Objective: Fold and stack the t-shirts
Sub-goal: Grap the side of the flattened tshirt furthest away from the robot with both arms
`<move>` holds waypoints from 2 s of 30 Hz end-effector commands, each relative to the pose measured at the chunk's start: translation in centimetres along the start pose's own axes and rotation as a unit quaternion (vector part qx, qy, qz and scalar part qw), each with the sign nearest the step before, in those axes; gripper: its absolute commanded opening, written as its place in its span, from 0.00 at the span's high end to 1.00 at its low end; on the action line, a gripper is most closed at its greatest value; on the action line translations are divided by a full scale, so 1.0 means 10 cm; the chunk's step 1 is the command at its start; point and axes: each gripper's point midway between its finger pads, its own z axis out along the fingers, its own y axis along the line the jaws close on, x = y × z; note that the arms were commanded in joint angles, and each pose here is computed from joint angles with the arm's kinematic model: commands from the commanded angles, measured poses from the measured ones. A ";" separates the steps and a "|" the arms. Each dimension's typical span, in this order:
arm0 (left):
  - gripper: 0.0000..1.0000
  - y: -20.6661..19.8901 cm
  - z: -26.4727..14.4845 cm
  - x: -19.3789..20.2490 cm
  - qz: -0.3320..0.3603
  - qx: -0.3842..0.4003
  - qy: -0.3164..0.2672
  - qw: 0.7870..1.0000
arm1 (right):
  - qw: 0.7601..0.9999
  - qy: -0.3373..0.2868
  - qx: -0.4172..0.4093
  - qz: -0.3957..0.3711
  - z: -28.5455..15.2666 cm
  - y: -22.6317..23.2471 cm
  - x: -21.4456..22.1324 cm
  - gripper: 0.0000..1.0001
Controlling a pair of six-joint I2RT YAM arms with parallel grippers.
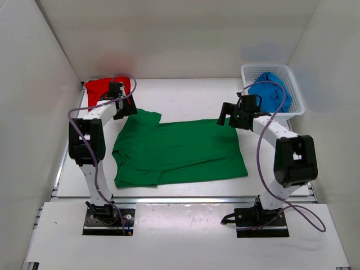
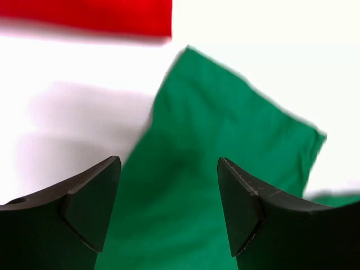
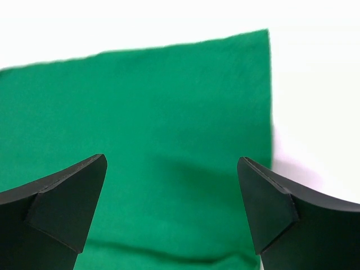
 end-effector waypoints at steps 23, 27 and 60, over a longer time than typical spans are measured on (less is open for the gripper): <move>0.74 -0.02 0.37 0.06 0.047 -0.010 0.047 0.998 | 0.990 0.076 0.113 0.025 0.77 -0.32 -0.18 0.01; 1.00 -0.07 0.36 0.13 0.054 -0.003 0.053 0.997 | 0.989 0.091 0.119 0.019 0.87 -0.31 -0.16 0.09; 1.00 -0.19 -0.04 -0.25 0.082 0.035 0.031 0.996 | 0.986 0.074 0.150 -0.002 1.01 -0.65 -0.51 1.00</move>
